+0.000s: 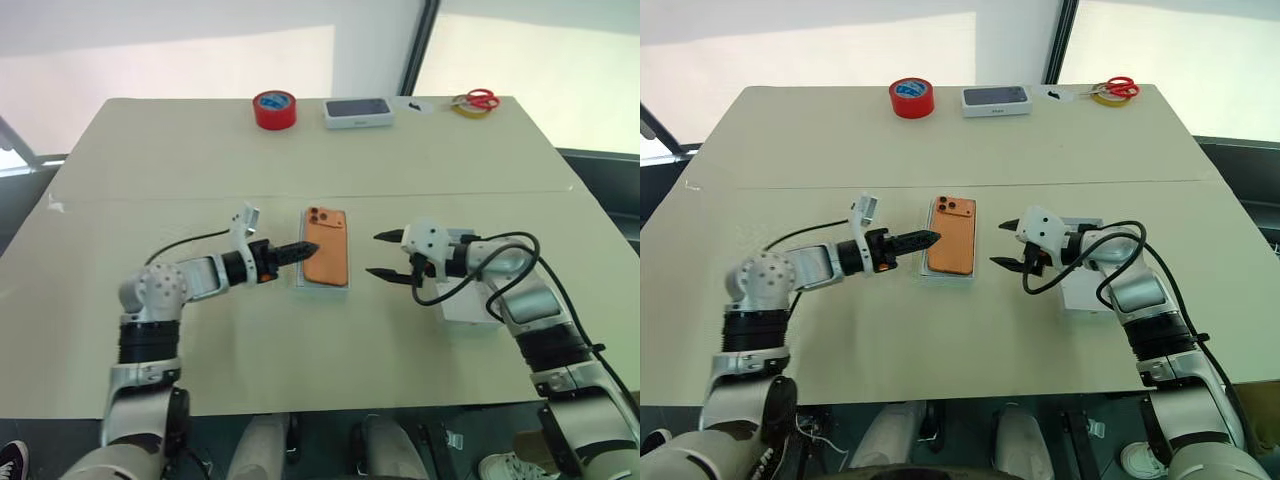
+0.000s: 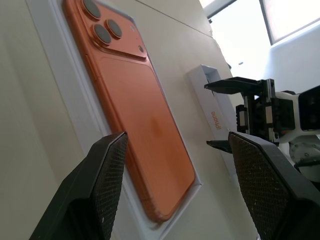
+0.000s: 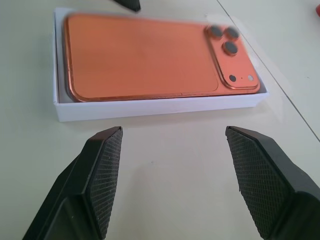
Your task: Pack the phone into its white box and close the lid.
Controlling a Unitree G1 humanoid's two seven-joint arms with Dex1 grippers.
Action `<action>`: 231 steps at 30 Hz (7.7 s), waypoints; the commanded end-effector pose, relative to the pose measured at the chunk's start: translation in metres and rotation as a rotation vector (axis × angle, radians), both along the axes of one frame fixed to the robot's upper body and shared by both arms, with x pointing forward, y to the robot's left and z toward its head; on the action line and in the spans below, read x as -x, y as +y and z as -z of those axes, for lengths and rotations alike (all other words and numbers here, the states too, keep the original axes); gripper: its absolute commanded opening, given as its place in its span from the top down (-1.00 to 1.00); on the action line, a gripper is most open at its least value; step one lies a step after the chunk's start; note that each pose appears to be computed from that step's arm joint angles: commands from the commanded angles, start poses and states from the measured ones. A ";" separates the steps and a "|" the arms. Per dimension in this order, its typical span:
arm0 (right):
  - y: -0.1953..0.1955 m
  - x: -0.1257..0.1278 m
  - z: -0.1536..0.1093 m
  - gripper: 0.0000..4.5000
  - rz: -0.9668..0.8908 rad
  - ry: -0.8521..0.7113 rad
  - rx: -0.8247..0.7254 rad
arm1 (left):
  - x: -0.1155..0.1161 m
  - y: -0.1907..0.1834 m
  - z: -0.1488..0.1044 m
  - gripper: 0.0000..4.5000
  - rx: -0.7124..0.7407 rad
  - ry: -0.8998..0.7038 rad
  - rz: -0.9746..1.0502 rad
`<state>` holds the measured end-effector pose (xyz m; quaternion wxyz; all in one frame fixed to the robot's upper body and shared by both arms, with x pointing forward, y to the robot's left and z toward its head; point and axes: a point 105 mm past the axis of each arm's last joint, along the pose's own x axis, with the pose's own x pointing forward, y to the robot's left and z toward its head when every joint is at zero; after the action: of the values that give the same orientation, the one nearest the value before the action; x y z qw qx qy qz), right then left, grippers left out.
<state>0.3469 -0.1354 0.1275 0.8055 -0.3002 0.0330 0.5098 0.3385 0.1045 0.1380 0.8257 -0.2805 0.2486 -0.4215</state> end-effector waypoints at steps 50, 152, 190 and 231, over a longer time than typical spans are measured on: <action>-0.040 0.007 0.016 1.00 0.122 -0.072 0.239 | -0.011 -0.114 0.053 0.99 -0.369 -0.305 0.322; 0.032 0.003 -0.104 1.00 0.333 0.433 -0.832 | 0.018 0.010 -0.028 0.70 -0.204 -0.957 0.107; 0.054 0.024 -0.009 0.37 0.342 1.107 -0.861 | 0.023 -0.027 0.008 1.00 -0.223 -0.924 0.133; -0.021 0.013 -0.013 0.99 0.531 0.200 -0.403 | 0.011 -0.062 0.034 1.00 -0.368 -0.857 0.303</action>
<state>0.3337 -0.1630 0.1263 0.9474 -0.0518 0.1148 0.2941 0.3241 0.0508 0.0943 0.8190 0.1013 0.0192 -0.5645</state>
